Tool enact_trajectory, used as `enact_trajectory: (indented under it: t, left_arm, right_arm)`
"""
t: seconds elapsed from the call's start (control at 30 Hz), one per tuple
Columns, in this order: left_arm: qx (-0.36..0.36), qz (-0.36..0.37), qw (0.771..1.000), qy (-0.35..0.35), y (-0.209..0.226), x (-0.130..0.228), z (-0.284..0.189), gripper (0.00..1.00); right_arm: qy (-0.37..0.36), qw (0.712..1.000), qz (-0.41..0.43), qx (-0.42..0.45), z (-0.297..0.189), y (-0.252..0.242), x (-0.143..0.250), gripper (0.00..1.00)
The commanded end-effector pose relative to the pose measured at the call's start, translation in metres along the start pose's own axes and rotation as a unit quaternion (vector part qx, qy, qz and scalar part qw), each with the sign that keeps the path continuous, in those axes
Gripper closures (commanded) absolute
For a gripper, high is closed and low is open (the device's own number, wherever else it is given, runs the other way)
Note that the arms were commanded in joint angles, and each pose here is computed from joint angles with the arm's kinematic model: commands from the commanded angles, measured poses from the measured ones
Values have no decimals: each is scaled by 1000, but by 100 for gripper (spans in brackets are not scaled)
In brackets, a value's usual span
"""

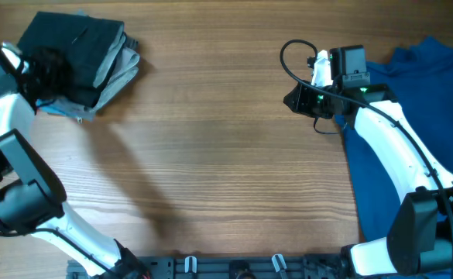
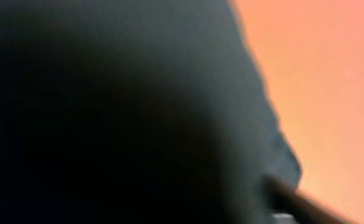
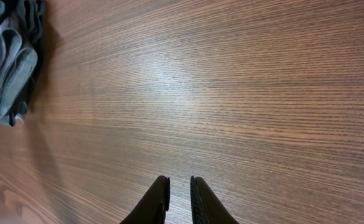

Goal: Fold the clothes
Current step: 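Carry the folded black trousers with the left gripper onto the grey trousers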

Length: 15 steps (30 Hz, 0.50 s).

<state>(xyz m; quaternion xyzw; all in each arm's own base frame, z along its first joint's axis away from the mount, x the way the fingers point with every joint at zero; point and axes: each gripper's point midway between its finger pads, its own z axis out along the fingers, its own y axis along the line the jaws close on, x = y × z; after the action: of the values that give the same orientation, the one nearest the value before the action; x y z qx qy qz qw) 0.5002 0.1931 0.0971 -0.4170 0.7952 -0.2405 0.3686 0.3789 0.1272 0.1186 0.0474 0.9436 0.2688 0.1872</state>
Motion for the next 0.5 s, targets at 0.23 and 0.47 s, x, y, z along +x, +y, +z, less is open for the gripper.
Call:
enact_trajectory:
  t: [0.23,0.47]
  left_arm:
    - [67,150,986,-37,-80,-18,-175,26]
    - [9,227,971,-77,-84,-20,-79,96]
  right_arm:
    - [1,1000,18,-1,1,1,1,84]
    - [14,1000,26,7,1,-3,8,84]
